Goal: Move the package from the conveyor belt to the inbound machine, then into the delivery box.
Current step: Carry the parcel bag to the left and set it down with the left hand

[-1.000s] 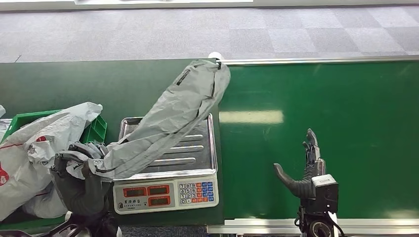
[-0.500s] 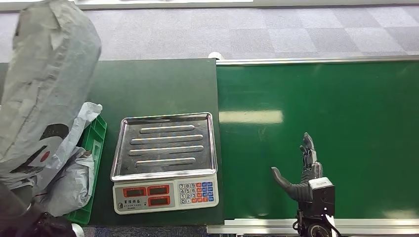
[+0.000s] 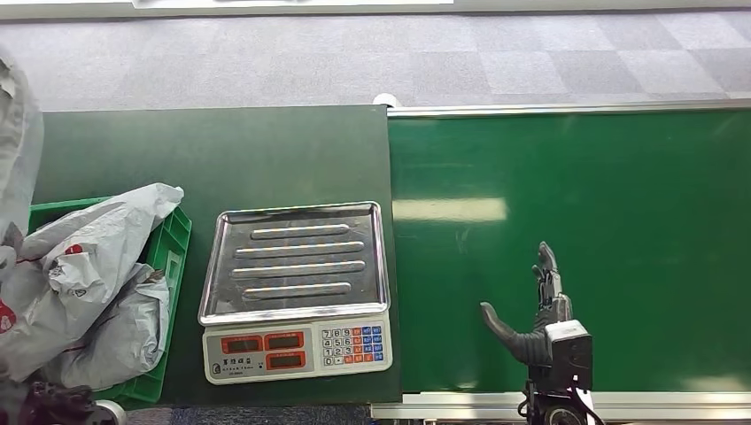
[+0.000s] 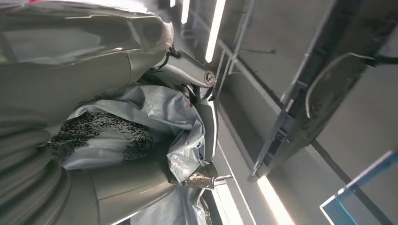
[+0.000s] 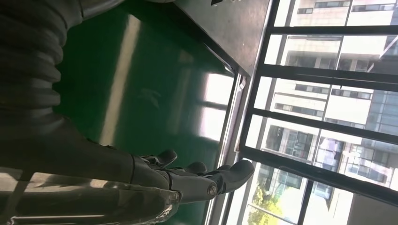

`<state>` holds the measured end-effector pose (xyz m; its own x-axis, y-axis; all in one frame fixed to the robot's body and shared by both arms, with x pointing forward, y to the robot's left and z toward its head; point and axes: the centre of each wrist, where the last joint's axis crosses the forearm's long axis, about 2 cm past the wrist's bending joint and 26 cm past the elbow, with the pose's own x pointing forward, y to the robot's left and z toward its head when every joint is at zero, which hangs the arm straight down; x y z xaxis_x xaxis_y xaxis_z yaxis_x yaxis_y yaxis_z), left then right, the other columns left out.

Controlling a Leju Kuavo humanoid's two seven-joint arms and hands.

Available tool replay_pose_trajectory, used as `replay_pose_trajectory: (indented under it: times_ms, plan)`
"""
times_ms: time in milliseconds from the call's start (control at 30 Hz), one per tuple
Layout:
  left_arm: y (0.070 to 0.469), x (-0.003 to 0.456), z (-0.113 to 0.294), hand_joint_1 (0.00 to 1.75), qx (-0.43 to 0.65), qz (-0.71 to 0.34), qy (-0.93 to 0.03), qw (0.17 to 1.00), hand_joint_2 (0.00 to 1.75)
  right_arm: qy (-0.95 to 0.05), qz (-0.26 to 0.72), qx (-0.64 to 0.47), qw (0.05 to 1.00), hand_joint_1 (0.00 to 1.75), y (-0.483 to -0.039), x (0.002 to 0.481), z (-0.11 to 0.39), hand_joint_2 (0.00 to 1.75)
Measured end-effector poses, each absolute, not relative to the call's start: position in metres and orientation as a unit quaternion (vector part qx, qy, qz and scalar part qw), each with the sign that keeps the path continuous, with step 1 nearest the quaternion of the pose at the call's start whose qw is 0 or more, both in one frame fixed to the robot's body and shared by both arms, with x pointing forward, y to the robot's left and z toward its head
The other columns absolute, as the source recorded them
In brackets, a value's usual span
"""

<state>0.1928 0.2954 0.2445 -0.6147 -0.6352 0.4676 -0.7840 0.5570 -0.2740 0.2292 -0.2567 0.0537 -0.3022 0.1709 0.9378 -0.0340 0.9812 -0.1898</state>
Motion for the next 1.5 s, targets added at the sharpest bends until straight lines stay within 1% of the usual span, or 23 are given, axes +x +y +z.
replay_pose_trajectory:
  times_ms: [100, 200, 367, 533, 633, 767, 1100, 1300, 1500]
  plan:
    - [0.296, 0.198, 0.241, 1.75, 0.441, 0.201, -0.86, 0.16, 1.75, -0.802, 0.086, -0.045, 0.589, 0.0, -0.257, 0.228, 0.054, 1.75]
    - [0.295, 0.204, 0.231, 1.75, 0.458, 0.176, -0.853, 0.179, 1.75, -0.802, 0.087, -0.047, 0.589, 0.0, -0.256, 0.224, 0.054, 1.75]
    - [0.288, 0.216, 0.198, 1.75, 0.474, 0.117, -0.84, 0.237, 1.75, -0.802, 0.091, -0.05, 0.588, 0.0, -0.256, 0.221, 0.055, 1.75]
    - [0.289, 0.221, 0.163, 1.75, 0.511, 0.046, -0.801, 0.308, 1.75, -0.801, 0.094, -0.052, 0.589, 0.0, -0.254, 0.219, 0.055, 1.75]
    - [0.292, 0.222, 0.151, 1.75, 0.519, 0.038, -0.784, 0.337, 1.75, -0.8, 0.094, -0.052, 0.59, 0.0, -0.253, 0.219, 0.055, 1.75]
    - [0.296, 0.222, 0.142, 1.75, 0.523, 0.046, -0.773, 0.355, 1.75, -0.8, 0.095, -0.051, 0.591, 0.0, -0.251, 0.219, 0.055, 1.75]
    - [0.319, 0.219, 0.142, 1.75, 0.544, 0.093, -0.763, 0.335, 1.75, -0.798, 0.095, -0.049, 0.594, 0.0, -0.248, 0.22, 0.056, 1.75]
    - [0.348, 0.206, 0.171, 1.75, 0.583, 0.149, -0.751, 0.273, 1.75, -0.797, 0.096, -0.045, 0.594, 0.0, -0.247, 0.221, 0.056, 1.75]
    - [0.36, 0.196, 0.186, 1.75, 0.606, 0.159, -0.741, 0.24, 1.75, -0.797, 0.096, -0.045, 0.594, 0.0, -0.246, 0.223, 0.056, 1.75]
